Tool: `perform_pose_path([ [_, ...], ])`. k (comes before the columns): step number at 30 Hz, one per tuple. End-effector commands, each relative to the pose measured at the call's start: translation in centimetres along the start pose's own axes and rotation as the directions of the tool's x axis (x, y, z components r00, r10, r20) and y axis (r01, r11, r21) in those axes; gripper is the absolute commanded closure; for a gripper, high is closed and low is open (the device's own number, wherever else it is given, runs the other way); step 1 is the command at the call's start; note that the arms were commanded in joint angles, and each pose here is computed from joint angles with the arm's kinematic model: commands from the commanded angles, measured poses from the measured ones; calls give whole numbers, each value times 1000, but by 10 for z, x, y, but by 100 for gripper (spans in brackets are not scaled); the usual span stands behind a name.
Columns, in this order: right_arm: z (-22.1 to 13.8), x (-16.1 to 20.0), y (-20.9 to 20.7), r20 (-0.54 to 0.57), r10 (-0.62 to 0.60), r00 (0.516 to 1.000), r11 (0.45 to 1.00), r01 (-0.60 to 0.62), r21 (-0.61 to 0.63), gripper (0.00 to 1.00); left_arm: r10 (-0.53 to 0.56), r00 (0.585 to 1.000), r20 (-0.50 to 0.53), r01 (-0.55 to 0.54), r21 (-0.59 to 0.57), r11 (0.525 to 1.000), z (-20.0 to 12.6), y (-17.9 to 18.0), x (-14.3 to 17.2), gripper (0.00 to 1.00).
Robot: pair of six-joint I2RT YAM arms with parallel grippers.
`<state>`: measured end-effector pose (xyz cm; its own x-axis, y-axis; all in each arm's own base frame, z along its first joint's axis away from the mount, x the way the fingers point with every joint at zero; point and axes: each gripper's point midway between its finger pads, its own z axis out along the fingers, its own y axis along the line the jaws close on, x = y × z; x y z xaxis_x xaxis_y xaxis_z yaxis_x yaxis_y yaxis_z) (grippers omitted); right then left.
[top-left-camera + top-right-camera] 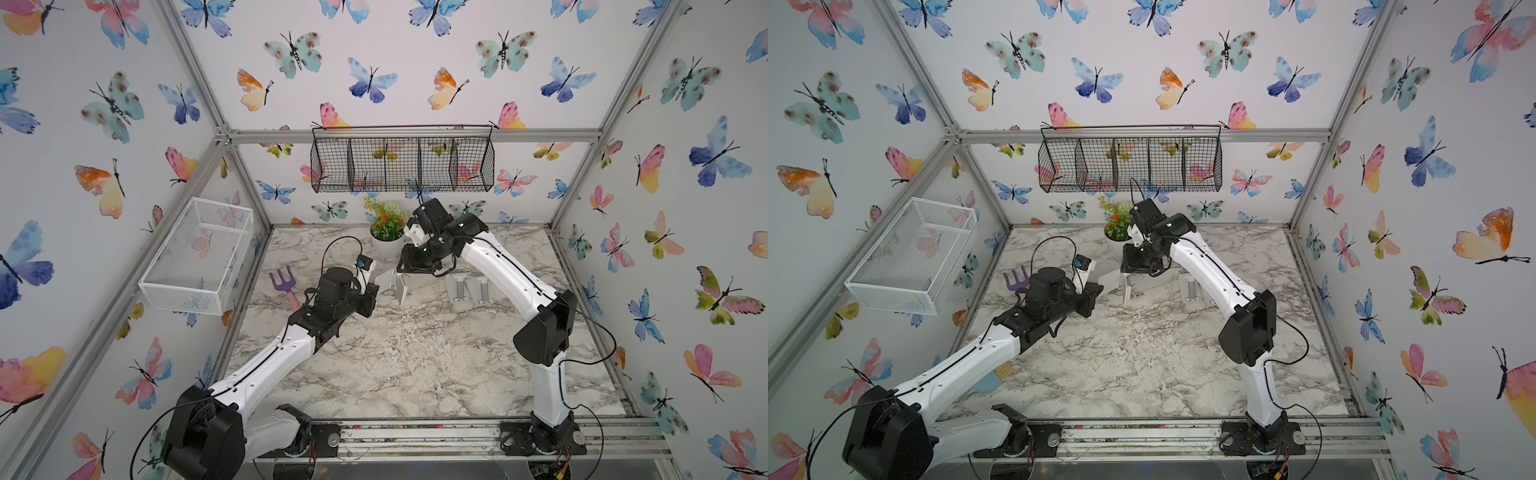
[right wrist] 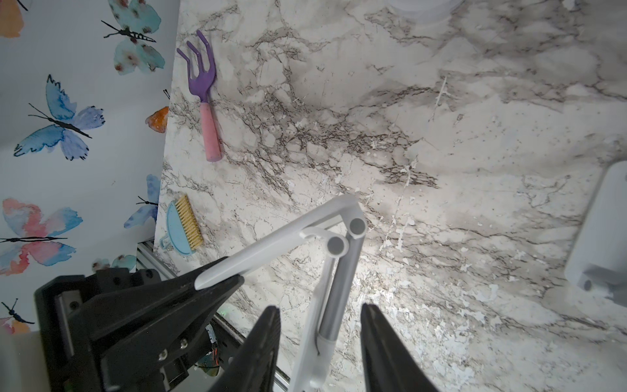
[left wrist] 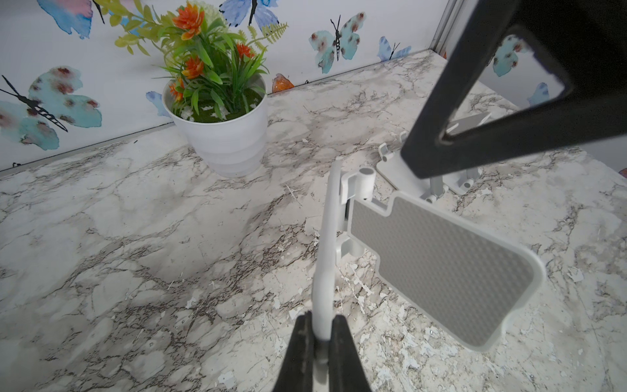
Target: Open the phone stand
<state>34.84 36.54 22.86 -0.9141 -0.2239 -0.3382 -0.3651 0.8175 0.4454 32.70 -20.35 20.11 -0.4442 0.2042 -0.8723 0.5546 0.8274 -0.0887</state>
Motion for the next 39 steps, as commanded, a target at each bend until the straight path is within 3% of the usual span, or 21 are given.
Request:
perform_pose_path([
  [1,10,12,1,-48,-41,998,998,44,51,58,23,997,77,-23,1,1000,-4,-3,-29,100],
  [8,12,17,-12,-57,-45,997,989,53,140,70,29,996,85,-30,2,1000,-4,-4,-32,100],
  [13,16,21,-11,-80,-50,996,990,60,127,77,29,996,87,-30,4,1000,-4,-5,-33,100],
  [18,22,27,-11,-106,-52,993,991,64,118,99,30,995,93,-30,6,1000,-3,-6,-35,100],
  [30,-7,41,-2,-113,-149,982,985,158,71,99,73,992,102,-63,-93,994,17,13,-35,100],
  [39,-26,63,12,-167,-225,960,974,222,-36,99,46,994,102,-29,-156,987,41,54,-32,100],
])
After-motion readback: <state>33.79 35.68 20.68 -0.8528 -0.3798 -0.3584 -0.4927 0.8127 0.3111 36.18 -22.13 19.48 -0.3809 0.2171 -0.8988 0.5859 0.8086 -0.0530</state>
